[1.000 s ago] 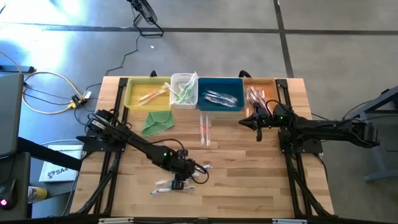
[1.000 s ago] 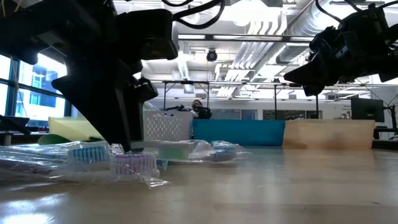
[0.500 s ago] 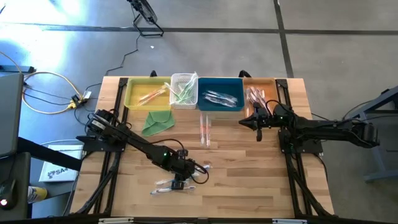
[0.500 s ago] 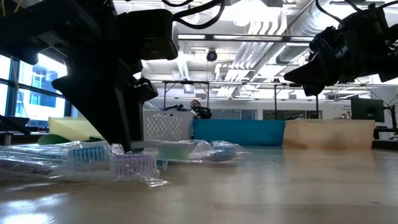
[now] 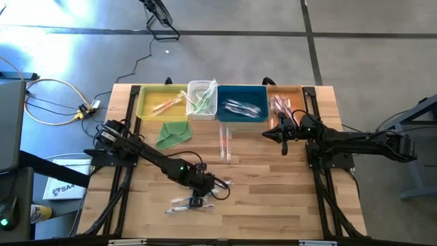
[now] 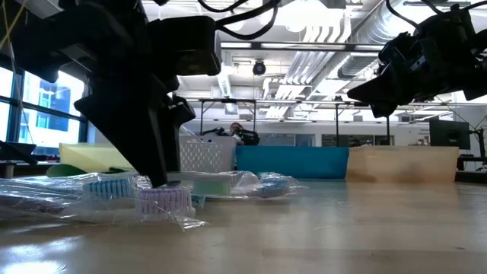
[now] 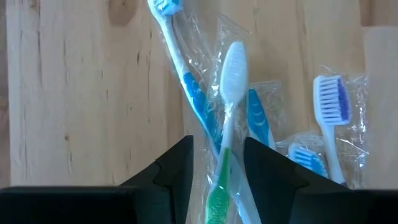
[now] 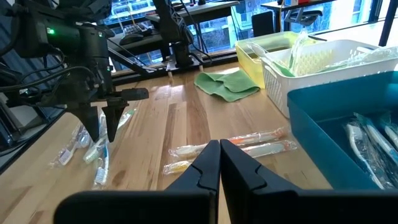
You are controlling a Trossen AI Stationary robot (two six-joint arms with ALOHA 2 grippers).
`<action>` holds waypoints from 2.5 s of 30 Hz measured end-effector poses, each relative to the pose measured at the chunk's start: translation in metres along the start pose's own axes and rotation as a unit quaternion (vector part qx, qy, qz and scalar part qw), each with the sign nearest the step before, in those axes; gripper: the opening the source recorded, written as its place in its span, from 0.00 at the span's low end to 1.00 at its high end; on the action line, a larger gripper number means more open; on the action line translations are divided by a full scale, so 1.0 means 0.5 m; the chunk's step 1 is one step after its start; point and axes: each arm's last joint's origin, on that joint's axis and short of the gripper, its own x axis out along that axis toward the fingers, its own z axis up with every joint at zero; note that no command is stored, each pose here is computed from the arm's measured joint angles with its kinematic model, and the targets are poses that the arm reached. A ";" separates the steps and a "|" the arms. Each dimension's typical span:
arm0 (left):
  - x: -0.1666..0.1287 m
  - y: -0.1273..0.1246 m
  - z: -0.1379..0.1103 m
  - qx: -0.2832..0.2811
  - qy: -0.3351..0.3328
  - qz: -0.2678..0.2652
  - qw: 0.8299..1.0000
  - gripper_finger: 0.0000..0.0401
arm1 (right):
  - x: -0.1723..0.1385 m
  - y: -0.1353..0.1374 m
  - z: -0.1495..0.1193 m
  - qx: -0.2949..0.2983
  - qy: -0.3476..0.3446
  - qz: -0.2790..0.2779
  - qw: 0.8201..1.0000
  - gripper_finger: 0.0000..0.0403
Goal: Pick & Place Toothbrushes
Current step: Put the green toothbrush into the white bin
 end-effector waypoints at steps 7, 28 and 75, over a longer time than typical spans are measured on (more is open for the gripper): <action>0.000 0.000 0.000 0.000 0.000 -0.001 1.000 0.33 | 0.000 0.000 0.000 0.000 0.000 0.000 1.000 0.01; 0.000 0.000 0.000 0.000 0.000 -0.001 1.000 0.05 | 0.000 0.000 0.000 0.000 0.000 0.000 1.000 0.01; -0.133 0.110 0.144 0.115 0.012 0.250 0.961 0.01 | 0.000 0.000 0.000 -0.002 0.001 0.002 1.000 0.01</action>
